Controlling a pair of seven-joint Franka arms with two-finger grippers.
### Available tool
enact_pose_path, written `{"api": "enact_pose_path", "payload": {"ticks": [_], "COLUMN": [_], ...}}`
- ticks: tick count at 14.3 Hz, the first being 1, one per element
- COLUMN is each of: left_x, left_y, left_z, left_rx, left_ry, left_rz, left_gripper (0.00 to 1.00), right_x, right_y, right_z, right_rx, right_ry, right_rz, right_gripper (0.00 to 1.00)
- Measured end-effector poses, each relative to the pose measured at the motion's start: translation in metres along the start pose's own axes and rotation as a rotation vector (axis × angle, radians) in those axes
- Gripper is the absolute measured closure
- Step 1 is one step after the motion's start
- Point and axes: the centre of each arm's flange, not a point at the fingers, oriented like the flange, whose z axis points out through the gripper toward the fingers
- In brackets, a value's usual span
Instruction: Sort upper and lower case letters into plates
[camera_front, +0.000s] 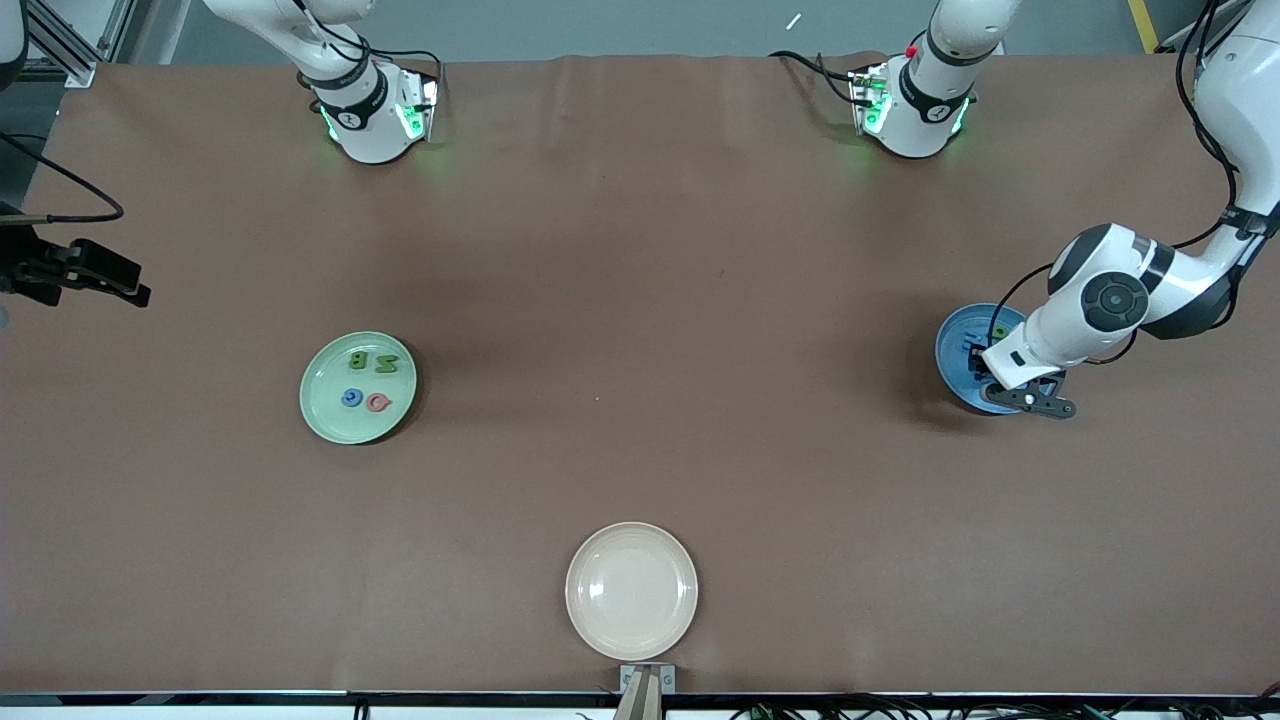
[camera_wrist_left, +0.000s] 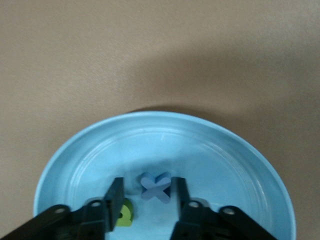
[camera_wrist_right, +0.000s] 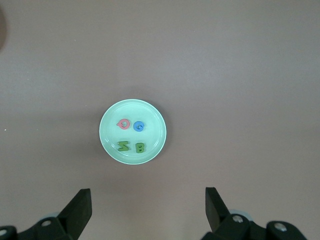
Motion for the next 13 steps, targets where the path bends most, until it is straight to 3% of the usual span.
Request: {"api": "enact_pose_path", "payload": {"ticks": [3, 5, 9, 13], "left_x": [0.009, 0.016, 0.020, 0.017], "left_y": [0.001, 0.001, -0.024, -0.046], "left_z": [-0.015, -0.036, -0.076, -0.101], "left_rx": [-0.010, -0.024, -0.024, 0.000], "left_ry": [0.029, 0.065, 0.138, 0.065], "left_rz": [-0.007, -0.013, 0.011, -0.018], "left_gripper": [0.16, 0.00, 0.00, 0.00], "right_x": [0.000, -0.003, -0.006, -0.008], "right_y": [0.000, 0.000, 0.000, -0.001], "right_z": [-0.002, 0.000, 0.002, 0.003], "right_rx": [0.000, 0.001, 0.001, 0.003], "right_ry": [0.002, -0.027, -0.054, -0.069], "right_rz": [0.000, 0.001, 0.001, 0.000], "right_gripper": [0.00, 0.00, 0.00, 0.00]}}
